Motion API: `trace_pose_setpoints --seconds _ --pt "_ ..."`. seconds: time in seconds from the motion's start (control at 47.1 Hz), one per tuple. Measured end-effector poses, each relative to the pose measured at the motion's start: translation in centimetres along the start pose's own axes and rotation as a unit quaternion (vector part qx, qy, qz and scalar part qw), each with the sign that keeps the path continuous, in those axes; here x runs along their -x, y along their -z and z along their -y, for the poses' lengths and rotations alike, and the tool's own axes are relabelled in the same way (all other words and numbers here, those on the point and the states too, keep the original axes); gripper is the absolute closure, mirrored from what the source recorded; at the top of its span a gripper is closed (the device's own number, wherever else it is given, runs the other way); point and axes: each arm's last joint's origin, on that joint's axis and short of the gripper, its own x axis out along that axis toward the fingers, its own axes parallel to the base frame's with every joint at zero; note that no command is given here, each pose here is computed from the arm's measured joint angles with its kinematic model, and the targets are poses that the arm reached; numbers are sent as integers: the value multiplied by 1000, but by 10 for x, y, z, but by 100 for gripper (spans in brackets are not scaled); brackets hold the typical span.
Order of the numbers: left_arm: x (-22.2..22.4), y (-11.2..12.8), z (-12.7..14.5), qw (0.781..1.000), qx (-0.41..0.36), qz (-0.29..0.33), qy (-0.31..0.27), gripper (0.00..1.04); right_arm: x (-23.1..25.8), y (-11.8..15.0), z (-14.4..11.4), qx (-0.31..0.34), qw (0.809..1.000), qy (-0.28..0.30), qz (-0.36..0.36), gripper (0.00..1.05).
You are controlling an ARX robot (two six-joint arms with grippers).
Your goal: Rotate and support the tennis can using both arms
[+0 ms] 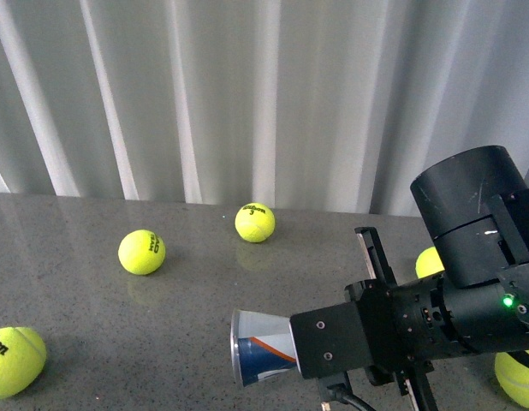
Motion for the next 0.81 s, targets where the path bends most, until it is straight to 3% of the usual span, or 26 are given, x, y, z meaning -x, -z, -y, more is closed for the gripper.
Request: trace_pose_setpoints --seconds 0.445,0.53,0.806 --pt "0 0 0 1000 0 0 0 7 -18 9 -17 -49 999 -7 1 99" --pt "0 0 0 1000 0 0 0 7 -18 9 -21 -56 998 -13 4 82" --pt "0 0 0 1000 0 0 0 7 -18 9 -30 -71 997 -26 14 43"
